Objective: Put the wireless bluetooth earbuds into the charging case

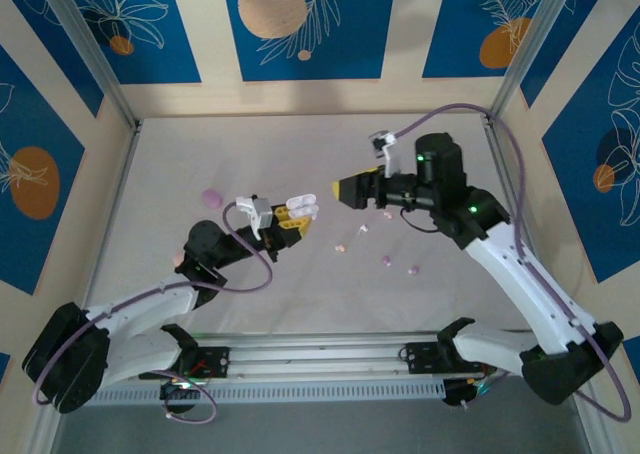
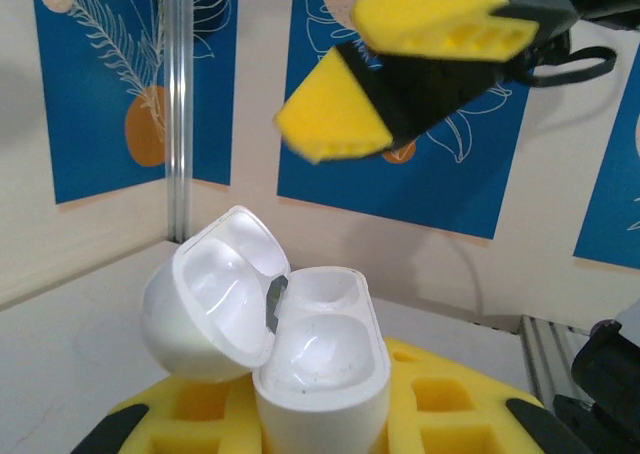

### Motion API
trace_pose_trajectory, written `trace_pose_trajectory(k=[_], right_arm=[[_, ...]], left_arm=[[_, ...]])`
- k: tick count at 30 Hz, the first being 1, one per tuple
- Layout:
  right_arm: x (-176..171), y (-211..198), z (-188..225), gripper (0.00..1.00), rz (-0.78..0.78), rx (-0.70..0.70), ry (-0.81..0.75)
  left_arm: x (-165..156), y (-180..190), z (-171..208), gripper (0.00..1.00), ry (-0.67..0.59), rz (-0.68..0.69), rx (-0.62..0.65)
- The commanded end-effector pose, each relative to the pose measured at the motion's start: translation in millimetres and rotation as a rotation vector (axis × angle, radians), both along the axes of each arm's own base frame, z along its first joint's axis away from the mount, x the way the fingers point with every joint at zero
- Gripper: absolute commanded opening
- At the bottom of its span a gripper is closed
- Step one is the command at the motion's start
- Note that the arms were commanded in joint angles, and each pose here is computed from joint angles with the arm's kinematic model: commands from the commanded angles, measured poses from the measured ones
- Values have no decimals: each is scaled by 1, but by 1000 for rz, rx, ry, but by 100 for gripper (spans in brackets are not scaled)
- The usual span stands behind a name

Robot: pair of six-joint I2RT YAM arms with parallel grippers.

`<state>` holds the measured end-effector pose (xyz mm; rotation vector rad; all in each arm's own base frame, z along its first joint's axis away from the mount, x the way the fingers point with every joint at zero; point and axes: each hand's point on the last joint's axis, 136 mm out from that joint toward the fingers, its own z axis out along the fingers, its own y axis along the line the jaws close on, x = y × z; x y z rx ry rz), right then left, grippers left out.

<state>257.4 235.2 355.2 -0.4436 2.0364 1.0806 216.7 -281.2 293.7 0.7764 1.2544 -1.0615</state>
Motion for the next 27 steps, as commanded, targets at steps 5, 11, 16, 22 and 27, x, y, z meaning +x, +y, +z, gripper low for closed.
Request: trace_pose_trajectory(k=[5, 11, 16, 22, 27], right_arm=[[53, -89, -108, 59, -370, -123, 375], [72, -123, -191, 58, -491, -322, 637], [83, -117, -231, 52, -505, -343, 776], [85, -94, -270, 52, -513, -455, 886], [86, -86, -297, 51, -541, -539, 969]], left_arm=[[-8, 12, -1, 11, -25, 48, 34], [-14, 18, -2, 11, -14, 58, 40], [-14, 20, -5, 12, -8, 65, 45], [-13, 19, -13, 12, -6, 71, 64], [-12, 18, -19, 12, -8, 70, 77]])
